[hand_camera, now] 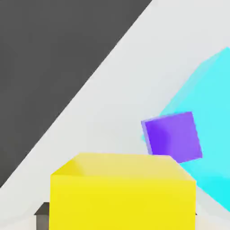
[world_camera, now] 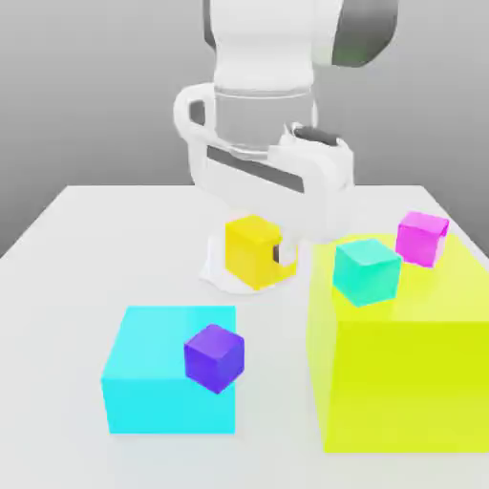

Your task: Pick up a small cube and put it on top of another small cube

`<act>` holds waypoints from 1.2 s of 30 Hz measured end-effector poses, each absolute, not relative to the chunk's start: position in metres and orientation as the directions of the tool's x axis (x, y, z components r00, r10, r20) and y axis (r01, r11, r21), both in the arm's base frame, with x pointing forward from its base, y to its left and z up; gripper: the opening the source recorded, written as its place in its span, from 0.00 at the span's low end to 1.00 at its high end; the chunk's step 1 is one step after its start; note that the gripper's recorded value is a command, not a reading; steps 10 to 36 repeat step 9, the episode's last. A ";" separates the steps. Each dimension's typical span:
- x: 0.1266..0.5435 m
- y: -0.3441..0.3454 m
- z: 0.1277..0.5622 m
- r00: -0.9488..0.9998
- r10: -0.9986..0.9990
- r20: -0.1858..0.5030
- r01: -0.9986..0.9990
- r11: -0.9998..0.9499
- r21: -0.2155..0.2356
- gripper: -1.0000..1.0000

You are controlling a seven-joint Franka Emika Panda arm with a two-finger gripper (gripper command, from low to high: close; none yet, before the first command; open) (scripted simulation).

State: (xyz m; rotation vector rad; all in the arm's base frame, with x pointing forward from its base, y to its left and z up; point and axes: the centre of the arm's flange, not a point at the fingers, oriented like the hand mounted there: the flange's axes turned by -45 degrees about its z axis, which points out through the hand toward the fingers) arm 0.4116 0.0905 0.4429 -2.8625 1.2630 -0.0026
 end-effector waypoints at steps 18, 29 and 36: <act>0.383 0.144 0.412 0.707 -0.707 -0.002 -0.707 -0.707 -0.004 1.00; 0.383 0.144 0.412 0.707 -0.707 -0.002 -0.707 -0.707 -0.004 1.00; 0.383 0.144 0.412 0.707 -0.707 -0.002 -0.707 -0.707 -0.004 1.00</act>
